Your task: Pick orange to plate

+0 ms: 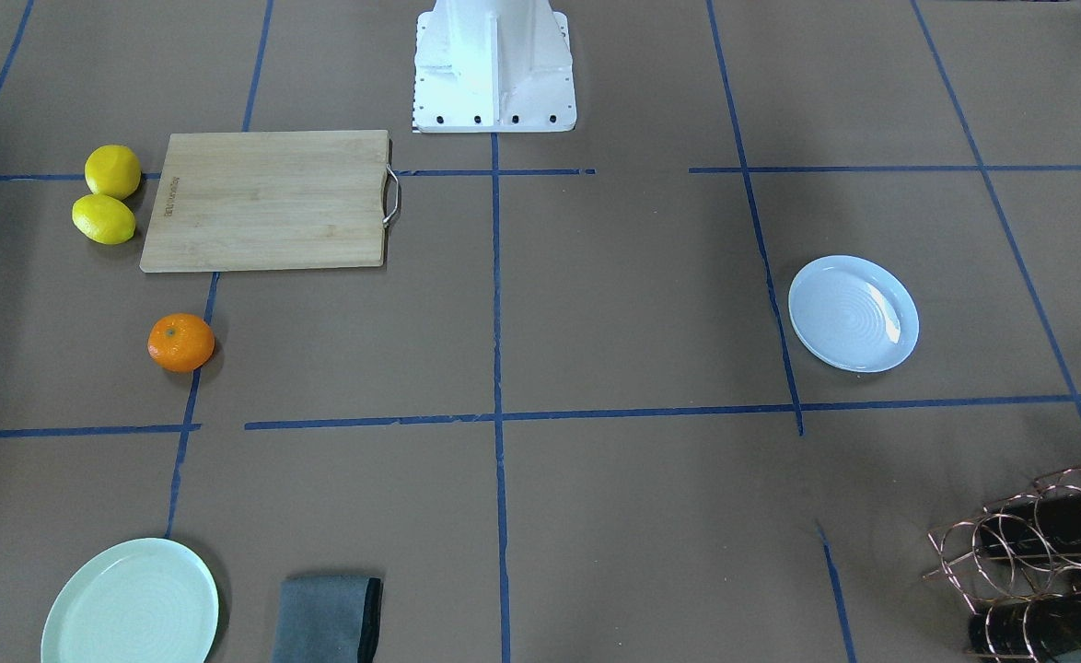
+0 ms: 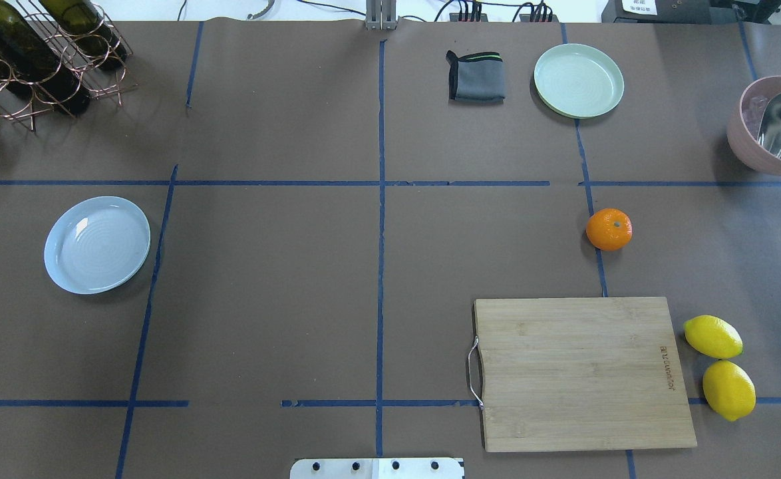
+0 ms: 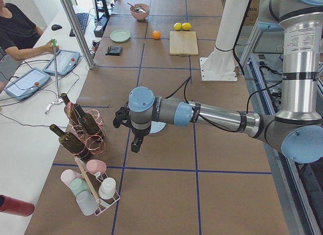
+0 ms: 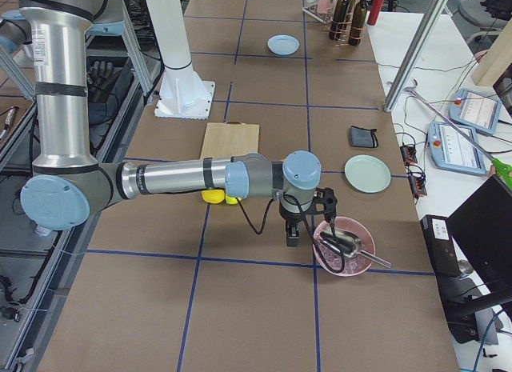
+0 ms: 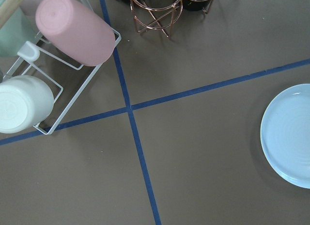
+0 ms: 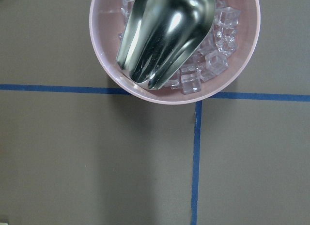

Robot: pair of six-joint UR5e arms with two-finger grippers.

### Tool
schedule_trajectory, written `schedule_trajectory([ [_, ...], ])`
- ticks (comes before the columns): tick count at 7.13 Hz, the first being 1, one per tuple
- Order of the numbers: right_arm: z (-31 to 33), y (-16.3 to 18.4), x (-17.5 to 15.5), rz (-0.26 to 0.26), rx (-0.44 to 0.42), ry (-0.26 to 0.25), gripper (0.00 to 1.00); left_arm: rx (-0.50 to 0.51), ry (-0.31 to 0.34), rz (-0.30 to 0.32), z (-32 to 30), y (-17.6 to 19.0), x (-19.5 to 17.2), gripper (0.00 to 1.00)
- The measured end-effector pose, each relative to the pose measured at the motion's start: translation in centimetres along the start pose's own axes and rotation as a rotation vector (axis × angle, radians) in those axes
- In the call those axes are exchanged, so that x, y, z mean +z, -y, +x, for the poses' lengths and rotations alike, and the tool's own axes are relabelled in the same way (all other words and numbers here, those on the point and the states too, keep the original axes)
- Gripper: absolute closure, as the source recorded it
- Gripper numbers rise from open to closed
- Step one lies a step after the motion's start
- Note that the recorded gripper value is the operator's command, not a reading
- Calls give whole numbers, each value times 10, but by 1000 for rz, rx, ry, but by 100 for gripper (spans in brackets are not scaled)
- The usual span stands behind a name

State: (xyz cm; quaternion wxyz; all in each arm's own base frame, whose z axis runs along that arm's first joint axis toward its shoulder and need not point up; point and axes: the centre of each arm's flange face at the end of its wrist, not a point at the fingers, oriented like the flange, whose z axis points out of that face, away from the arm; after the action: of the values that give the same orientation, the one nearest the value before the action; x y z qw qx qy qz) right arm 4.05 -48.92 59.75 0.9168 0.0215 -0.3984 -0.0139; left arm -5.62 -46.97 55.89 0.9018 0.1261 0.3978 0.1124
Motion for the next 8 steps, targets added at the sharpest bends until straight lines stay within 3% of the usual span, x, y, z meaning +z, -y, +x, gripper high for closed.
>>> schedule_trajectory([
  [2, -1, 7, 27, 21, -79, 6, 0, 101, -45, 42, 24, 10, 24, 0],
  [3, -5, 10, 44, 26, -128, 11, 0, 88, -83, 19, 53, 19, 53, 0],
  [5, -18, 12, 65, 32, -203, 22, 0, -9, -122, -55, 106, 30, 118, 0],
  [8, -28, 11, 76, 18, -229, 28, 0, -133, -84, -107, 125, 21, 199, 2],
])
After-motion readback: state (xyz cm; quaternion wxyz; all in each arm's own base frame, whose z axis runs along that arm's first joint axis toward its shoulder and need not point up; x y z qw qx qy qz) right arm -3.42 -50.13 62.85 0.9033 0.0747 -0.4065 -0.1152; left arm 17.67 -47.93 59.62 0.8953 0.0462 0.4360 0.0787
